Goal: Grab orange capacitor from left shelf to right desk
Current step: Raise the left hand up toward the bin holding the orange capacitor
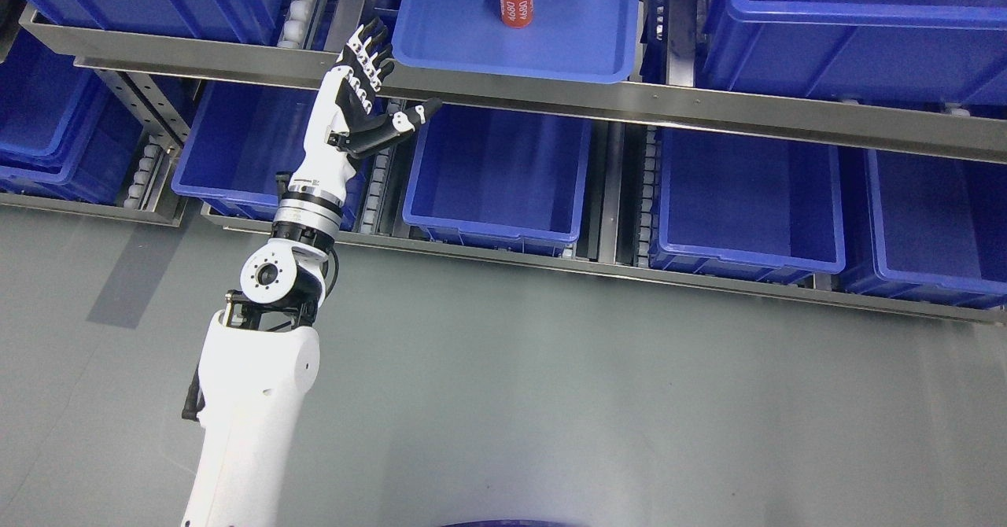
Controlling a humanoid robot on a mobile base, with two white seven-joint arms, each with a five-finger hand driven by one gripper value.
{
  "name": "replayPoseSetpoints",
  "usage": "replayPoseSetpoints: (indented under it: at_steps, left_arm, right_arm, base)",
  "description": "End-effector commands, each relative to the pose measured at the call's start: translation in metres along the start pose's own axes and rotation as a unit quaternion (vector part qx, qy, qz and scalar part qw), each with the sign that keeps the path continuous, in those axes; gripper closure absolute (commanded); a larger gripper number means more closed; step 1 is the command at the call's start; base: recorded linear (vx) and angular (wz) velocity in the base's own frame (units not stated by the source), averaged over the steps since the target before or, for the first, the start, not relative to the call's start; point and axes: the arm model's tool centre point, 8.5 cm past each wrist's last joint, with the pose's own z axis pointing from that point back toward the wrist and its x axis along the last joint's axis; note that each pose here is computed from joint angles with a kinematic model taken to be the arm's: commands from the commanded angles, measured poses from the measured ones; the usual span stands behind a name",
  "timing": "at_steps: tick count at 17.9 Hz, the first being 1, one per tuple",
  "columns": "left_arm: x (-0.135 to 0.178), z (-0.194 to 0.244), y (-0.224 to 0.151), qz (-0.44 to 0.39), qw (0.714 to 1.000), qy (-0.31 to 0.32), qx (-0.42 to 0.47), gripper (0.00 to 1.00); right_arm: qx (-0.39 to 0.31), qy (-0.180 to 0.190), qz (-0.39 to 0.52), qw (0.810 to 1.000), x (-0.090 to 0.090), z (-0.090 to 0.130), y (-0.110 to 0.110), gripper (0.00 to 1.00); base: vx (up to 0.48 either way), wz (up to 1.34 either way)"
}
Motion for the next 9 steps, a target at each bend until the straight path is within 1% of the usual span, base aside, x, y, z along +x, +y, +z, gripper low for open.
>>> replayPoseSetpoints:
  at_steps: [1,9]
  left_arm:
    - [-0.0078,0.0050,0.0020,-0.008,1.000,0.011,-0.004,0.00]
    - [-0.0085,0.0051,0.0074,-0.008,1.000,0.013,0.004,0.00]
  right_arm:
    - [-0.009,0.002,-0.001,1.000,-0.0088,-0.0006,-0.0114,0.00]
    - [-0.009,0.002,-0.002,1.000,-0.0078,-0.0006,-0.0114,0.00]
  base:
    - [0.000,0.00]
    - [0.000,0.00]
